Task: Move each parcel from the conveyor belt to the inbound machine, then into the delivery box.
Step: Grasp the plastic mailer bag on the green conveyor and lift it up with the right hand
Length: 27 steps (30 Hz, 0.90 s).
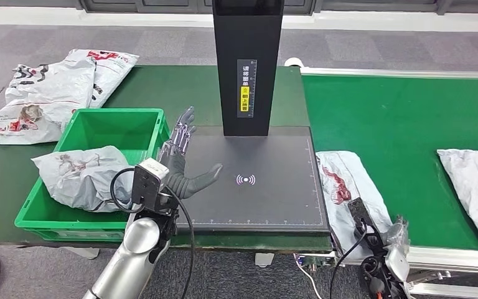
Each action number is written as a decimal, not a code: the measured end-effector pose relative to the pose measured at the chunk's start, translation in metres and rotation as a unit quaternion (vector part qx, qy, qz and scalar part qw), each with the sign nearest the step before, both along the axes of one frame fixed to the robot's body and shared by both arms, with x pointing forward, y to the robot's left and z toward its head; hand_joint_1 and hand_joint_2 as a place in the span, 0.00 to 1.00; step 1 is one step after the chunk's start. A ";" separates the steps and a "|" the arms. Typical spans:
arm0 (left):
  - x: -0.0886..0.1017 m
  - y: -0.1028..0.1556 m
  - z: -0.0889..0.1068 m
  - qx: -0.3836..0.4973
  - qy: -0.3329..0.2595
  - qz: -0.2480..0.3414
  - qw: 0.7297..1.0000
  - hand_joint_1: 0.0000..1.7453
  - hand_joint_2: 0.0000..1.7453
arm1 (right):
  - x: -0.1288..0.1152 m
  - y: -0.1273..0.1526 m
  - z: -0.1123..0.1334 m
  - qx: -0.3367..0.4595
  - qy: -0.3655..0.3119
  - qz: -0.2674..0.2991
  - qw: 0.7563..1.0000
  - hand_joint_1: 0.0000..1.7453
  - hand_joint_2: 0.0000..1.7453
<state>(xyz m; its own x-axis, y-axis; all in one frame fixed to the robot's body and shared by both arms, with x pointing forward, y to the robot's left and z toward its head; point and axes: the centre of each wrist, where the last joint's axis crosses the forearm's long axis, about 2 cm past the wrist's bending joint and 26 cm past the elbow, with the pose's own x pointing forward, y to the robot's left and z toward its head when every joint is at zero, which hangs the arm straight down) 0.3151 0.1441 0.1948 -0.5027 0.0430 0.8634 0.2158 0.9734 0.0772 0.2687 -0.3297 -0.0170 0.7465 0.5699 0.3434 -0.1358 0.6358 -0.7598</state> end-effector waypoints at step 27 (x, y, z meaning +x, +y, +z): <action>0.003 0.010 -0.003 0.004 -0.007 0.015 1.000 0.00 1.00 | 0.008 -0.001 0.003 -0.026 -0.039 0.013 0.999 1.00 1.00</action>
